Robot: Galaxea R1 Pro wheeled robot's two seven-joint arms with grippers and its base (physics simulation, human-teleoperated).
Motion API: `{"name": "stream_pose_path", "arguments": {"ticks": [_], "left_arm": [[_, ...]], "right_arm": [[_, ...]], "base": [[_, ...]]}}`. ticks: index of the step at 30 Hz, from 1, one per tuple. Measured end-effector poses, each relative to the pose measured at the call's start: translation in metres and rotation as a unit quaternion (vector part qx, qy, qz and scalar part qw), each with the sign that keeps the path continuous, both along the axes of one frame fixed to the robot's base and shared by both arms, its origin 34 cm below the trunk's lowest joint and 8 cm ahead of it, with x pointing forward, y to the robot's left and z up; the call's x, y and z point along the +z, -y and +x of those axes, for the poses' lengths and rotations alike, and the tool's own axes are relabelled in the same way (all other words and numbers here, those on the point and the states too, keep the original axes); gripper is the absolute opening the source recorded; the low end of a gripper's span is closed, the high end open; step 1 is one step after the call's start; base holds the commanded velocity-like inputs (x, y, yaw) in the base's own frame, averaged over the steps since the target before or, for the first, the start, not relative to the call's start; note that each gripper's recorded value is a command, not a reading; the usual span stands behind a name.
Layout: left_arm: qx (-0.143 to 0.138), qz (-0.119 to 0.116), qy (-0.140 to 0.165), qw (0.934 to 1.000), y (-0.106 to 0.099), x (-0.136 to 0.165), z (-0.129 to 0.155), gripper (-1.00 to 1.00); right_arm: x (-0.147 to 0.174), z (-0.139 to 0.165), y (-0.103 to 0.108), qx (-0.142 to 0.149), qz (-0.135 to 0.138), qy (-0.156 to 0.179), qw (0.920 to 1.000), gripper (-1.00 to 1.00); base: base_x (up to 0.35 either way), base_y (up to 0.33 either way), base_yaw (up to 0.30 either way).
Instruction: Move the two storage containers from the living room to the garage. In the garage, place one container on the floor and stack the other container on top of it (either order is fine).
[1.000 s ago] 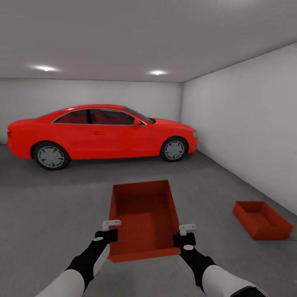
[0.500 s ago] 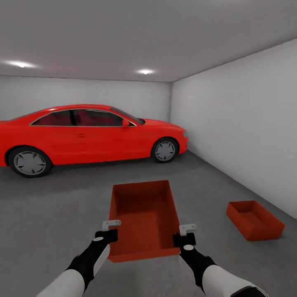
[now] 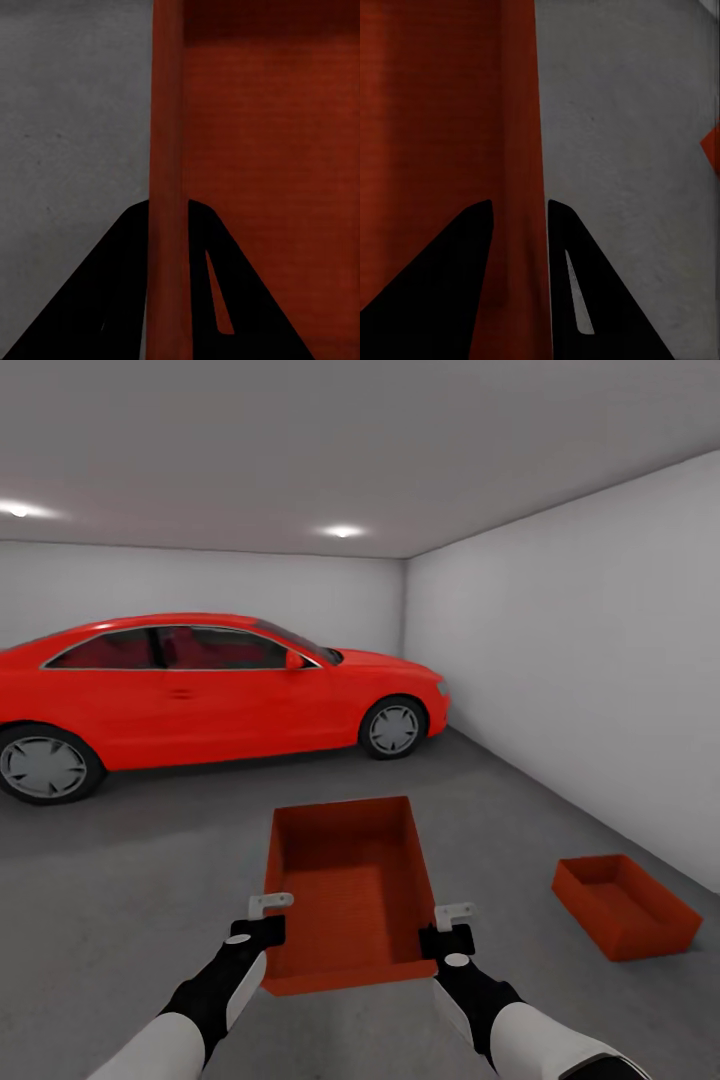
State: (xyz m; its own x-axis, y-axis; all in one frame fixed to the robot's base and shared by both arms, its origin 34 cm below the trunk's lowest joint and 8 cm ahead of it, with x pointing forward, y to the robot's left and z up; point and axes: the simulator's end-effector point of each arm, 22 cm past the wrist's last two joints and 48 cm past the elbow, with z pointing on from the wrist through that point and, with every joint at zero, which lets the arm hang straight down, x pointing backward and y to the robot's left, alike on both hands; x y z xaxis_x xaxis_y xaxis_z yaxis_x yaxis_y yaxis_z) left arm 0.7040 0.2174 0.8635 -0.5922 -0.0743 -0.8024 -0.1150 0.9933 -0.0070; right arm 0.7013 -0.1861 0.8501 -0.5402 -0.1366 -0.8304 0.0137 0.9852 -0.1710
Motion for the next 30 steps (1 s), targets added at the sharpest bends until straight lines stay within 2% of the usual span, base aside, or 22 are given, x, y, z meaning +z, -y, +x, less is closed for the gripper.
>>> {"name": "stream_pose_path", "arguments": {"ticks": [30], "left_arm": [[0.000, 0.000, 0.000, 1.0000, 0.0001, -0.0003, -0.0002, -1.00]], "right_arm": [[-0.0001, -0.0001, 0.0001, 0.000, 0.000, 0.000, 1.0000, -1.00]], "base": [[0.322, 0.084, -0.286]]}}
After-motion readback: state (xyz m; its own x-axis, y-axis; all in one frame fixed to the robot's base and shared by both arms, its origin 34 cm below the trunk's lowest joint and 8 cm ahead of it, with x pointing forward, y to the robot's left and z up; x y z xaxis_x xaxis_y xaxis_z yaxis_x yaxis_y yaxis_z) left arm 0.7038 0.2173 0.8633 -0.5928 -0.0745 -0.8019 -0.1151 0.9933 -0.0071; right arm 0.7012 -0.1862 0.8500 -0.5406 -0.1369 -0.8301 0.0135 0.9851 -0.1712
